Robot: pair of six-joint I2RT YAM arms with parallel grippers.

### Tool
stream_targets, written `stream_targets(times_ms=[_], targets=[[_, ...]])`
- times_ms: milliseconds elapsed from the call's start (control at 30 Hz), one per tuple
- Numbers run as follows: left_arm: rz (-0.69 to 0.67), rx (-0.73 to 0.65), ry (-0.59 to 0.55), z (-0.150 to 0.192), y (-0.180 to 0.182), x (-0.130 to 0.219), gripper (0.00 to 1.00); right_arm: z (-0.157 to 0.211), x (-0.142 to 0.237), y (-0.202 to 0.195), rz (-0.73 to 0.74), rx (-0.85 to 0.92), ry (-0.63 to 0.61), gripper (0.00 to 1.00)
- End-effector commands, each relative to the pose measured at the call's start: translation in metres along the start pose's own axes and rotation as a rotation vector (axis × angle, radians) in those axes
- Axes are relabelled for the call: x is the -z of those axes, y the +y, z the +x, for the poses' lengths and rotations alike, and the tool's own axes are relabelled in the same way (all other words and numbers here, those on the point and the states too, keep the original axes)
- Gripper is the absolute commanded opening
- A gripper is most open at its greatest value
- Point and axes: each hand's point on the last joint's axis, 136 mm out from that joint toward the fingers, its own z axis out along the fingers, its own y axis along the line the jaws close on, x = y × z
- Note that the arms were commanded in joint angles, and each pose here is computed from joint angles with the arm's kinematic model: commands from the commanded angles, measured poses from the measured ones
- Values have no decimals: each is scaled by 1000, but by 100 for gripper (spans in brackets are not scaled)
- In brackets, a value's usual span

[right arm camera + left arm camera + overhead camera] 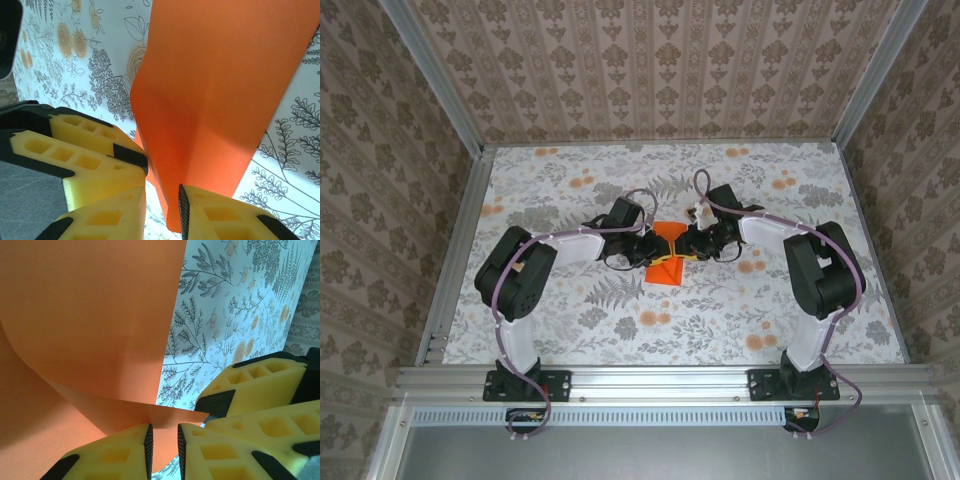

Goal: Fold a paper plane with a square sheet of paper (pick it up from the middle)
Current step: Fold the triangle a second time at the center of the table.

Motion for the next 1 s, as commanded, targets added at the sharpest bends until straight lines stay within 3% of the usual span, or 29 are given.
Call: stream_targets(times_ms=[0,200,967], targets=[[-18,12,3,-2,6,-4,22,5,-6,0,-24,5,29,21],[0,0,3,-3,0,-3,23,1,-6,-16,71,18,12,9],[30,-20,31,-7,-7,-17,26,-15,-14,-37,215,65,-6,6]])
